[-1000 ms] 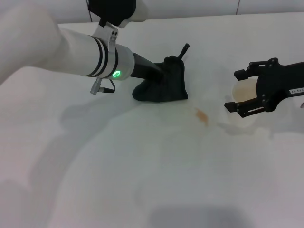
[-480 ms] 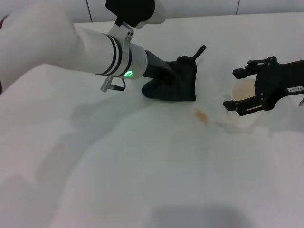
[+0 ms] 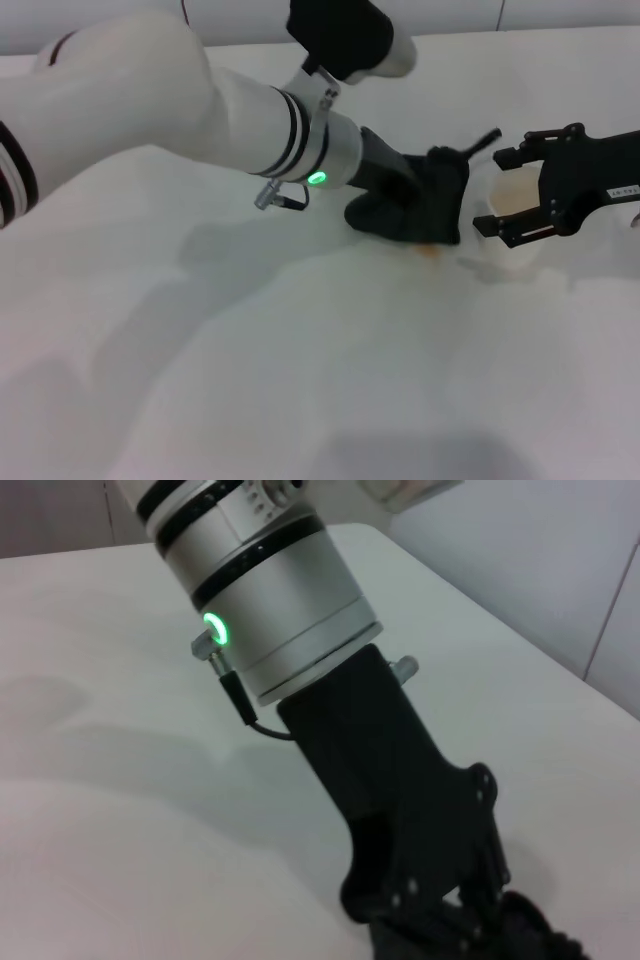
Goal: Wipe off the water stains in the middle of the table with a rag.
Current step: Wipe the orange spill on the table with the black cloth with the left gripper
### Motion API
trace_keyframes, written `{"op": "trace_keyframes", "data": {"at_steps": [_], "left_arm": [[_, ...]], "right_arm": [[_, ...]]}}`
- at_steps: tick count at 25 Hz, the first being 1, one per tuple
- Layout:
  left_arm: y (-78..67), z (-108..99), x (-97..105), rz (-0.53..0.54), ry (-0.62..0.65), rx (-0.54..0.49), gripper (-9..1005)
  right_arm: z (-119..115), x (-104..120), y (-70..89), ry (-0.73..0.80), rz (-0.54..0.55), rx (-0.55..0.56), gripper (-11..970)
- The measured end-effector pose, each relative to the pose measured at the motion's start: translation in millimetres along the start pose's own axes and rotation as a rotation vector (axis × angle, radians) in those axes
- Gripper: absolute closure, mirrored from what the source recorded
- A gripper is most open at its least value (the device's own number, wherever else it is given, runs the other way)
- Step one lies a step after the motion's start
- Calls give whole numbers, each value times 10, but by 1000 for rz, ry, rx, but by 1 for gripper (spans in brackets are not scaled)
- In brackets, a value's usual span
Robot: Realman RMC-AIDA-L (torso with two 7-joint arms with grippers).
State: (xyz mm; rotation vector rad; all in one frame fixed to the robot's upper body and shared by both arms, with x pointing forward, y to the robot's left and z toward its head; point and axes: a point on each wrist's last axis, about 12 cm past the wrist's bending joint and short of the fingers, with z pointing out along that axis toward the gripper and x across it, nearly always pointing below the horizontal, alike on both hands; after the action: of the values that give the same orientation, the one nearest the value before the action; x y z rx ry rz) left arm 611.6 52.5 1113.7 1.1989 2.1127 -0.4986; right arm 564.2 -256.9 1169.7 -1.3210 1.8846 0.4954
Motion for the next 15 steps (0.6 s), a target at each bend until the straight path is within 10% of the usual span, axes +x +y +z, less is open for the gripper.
{"op": "trace_keyframes", "data": {"at_steps": [15], "left_arm": [[-142, 4, 92, 22, 85, 82, 916]], "right_arm": [[-7, 22, 5, 3, 5, 0, 92]]}}
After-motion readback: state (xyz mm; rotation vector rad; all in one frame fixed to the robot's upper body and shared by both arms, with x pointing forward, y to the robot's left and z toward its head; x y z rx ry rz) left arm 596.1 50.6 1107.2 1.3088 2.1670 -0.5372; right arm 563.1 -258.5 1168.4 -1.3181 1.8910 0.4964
